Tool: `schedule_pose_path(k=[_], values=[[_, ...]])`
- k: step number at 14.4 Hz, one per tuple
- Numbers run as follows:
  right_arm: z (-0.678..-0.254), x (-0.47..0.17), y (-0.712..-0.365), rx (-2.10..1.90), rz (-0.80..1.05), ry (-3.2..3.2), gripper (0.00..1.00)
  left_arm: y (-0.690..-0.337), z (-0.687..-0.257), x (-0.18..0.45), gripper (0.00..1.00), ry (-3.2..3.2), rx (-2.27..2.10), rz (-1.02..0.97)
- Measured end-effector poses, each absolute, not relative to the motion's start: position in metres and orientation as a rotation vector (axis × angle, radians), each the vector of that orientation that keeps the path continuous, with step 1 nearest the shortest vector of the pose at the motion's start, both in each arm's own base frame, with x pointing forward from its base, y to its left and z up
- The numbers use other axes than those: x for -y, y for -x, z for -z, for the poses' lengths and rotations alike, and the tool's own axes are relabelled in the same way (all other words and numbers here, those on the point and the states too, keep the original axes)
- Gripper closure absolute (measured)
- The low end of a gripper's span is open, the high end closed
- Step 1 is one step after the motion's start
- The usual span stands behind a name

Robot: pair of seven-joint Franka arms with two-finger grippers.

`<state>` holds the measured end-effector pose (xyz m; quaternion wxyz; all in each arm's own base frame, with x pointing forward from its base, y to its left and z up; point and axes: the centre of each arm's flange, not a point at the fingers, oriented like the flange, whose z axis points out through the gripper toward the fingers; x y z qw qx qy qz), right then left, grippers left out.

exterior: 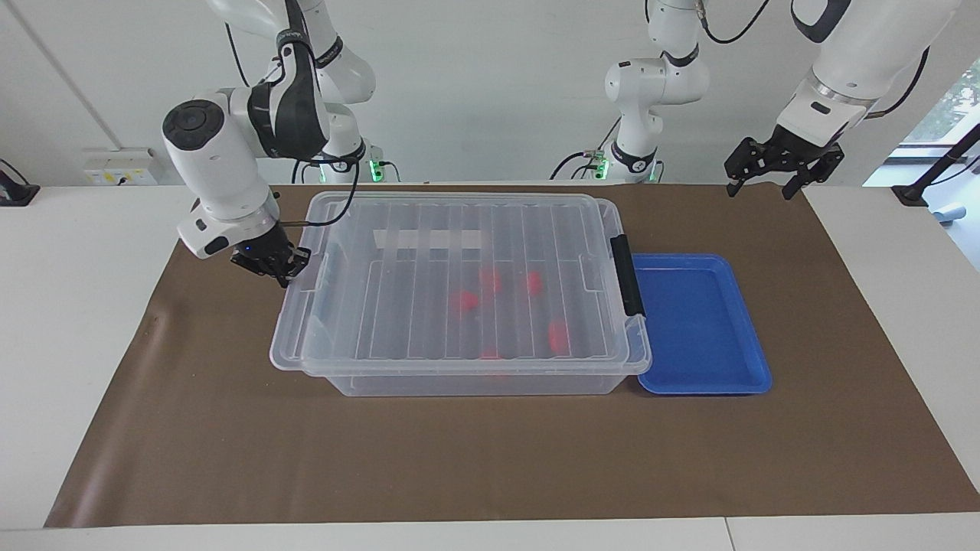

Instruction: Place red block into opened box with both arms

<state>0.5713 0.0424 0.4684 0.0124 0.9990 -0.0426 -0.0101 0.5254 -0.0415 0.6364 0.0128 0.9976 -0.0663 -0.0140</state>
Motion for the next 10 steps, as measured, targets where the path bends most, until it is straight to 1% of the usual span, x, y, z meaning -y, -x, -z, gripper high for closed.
schedule_pose_path(k=[7, 9, 10], values=[[-0.469, -0.051, -0.570, 0.157, 0.034, -3.111, 0.99, -0.528, -0.637, 0.042, 0.00, -3.106, 0.207, 0.038], [-0.482, -0.049, -0.570, 0.162, 0.062, -3.107, 0.99, -0.530, -0.638, 0.042, 0.00, -3.106, 0.207, 0.031], [-0.498, -0.045, -0.570, 0.175, 0.086, -3.102, 0.99, -0.531, -0.638, 0.042, 0.00, -3.103, 0.207, 0.031]])
